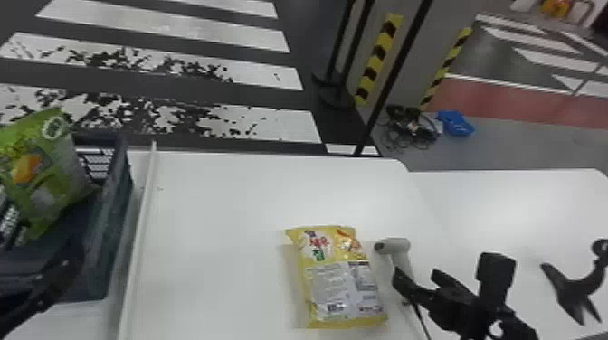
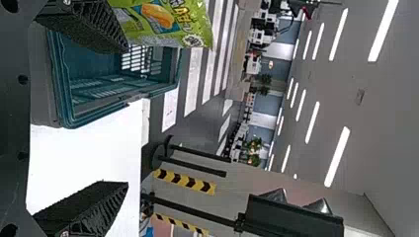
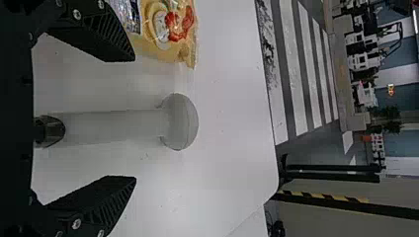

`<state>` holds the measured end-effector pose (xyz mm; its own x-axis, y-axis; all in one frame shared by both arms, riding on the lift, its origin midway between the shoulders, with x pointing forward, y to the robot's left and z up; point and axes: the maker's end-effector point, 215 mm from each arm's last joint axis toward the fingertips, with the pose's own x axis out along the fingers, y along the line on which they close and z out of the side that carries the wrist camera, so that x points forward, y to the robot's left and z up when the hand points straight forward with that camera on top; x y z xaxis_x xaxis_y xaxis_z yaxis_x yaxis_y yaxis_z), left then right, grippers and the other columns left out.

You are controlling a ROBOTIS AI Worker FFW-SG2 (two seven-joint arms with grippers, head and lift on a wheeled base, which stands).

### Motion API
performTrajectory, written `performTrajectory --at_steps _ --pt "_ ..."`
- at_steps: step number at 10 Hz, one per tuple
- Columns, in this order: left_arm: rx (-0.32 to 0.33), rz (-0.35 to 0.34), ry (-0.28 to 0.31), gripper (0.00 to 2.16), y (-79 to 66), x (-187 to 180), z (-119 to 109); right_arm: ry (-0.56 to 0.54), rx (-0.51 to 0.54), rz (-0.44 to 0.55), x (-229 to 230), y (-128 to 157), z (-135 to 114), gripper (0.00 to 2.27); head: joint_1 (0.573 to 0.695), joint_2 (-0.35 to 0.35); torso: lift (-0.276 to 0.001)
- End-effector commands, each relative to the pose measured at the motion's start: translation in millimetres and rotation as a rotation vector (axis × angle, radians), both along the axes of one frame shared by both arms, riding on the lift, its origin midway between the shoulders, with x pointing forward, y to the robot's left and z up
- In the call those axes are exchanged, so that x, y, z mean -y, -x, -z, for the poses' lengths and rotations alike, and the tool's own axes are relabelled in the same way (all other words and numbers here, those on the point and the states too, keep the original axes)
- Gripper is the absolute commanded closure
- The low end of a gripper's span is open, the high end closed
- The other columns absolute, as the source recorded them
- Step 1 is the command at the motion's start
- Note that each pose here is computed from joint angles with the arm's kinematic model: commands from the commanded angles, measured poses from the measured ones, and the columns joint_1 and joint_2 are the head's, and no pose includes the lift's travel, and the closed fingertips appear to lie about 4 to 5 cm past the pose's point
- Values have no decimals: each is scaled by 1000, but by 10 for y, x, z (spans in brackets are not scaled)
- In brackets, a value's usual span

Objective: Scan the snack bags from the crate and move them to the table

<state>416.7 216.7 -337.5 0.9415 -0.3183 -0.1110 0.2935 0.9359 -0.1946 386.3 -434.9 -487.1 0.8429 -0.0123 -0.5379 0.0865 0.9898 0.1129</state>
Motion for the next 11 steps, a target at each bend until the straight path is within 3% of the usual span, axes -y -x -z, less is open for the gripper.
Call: performTrajectory --at_steps 1,3,5,9,11 --pt "-2 6 3 33 -6 20 13 -29 -5 -21 -257 152 -166 144 695 -306 -95" --pt "-4 6 7 33 -6 12 42 -66 2 -41 -586 248 -281 113 695 -274 -95" --pt "-7 14 5 33 2 1 75 -182 -31 -40 -799 363 -175 113 695 -230 -95" --pt "-16 11 0 33 -15 -23 134 -454 -138 -40 -823 456 -82 124 695 -198 -95" --pt "-24 8 -1 33 -24 -22 189 -526 -149 -78 -862 337 -101 117 695 -194 -95"
